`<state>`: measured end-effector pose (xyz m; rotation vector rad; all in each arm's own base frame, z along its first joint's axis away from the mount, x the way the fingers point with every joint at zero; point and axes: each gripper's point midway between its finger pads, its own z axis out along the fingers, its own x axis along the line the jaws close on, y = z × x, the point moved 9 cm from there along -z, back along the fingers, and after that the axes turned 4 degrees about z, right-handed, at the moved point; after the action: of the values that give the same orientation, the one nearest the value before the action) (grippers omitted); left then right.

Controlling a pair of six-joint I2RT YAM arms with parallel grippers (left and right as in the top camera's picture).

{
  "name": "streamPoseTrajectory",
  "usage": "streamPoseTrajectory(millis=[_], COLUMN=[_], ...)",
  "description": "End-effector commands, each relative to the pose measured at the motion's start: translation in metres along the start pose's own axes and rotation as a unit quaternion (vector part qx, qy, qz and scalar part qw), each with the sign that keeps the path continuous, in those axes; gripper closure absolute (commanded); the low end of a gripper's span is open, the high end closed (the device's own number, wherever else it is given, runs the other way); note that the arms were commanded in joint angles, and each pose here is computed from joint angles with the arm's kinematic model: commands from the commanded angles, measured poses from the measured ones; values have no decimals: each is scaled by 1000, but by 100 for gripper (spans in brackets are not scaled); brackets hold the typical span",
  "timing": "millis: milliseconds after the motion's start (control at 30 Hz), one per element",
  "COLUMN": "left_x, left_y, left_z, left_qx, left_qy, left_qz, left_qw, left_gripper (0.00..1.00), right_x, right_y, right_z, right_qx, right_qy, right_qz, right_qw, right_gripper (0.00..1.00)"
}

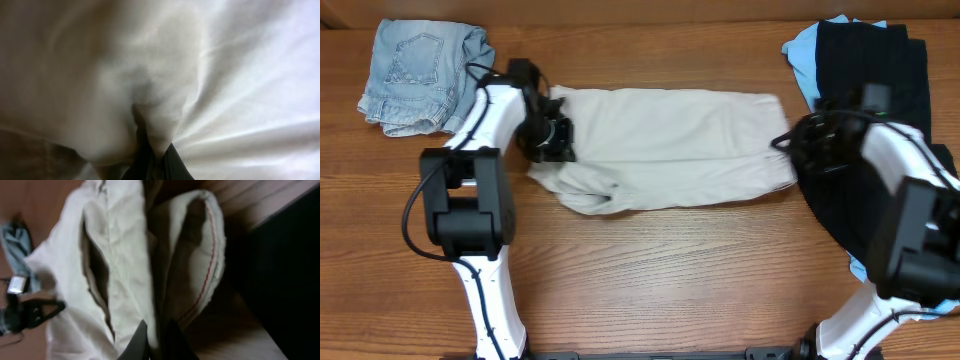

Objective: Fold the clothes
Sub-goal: 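Grasp the right end with the right gripper and fold it leftward over the middle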

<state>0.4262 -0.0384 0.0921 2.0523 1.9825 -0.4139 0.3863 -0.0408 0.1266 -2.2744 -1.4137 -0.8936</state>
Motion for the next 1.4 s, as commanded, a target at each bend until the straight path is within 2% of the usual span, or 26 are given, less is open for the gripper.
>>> streamPoseTrajectory(millis=[0, 133, 300, 500, 733, 900, 967, 1067, 1167, 1200, 1233, 1300, 1367], left_x=[-18, -26, -34, -37, -38, -38, -35, -34, -40, -42, -47, -54, -57], left_y=[-1, 2, 5, 3, 5, 5, 3, 3, 8, 9, 12, 15, 18], left_z=[12, 16, 19, 22, 22, 21, 14, -14, -41, -49, -64, -80, -96], left_qx=[11, 2, -5, 0, -7, -3, 10, 29, 24, 20, 10, -4, -22], left_qy=[-52, -52, -51, -39, -38, -34, -1, 74, 107, 113, 119, 120, 133], left_qz=[10, 26, 40, 46, 49, 48, 41, 36, 37, 37, 37, 41, 39], left_qw=[999, 998, 998, 998, 998, 998, 999, 996, 993, 993, 992, 992, 990], left_gripper=[96, 96, 96, 96, 96, 96, 96, 83, 62, 51, 29, 14, 6], right_x=[47, 87, 164, 244, 297, 309, 309, 305, 304, 305, 304, 304, 304], right_y=[16, 3, -34, -90, -146, -157, -155, -154, -154, -154, -154, -154, -155], right_z=[-77, -75, -36, 16, 52, 68, 74, 83, 85, 85, 85, 85, 85], right_qx=[-72, -56, -21, -58, -119, -159, -159, -153, -153, -153, -152, -149, -144], right_qy=[34, 44, 59, 36, 30, 26, 28, 21, 21, 21, 21, 22, 25], right_qz=[-108, -160, -248, -324, -357, -346, -340, -334, -334, -333, -333, -333, -334], right_qw=[991, 985, 967, 944, 926, 924, 926, 930, 930, 930, 930, 931, 931], right_gripper=[96, 96, 96, 96, 96, 96, 96, 96, 96, 96, 96, 96, 96])
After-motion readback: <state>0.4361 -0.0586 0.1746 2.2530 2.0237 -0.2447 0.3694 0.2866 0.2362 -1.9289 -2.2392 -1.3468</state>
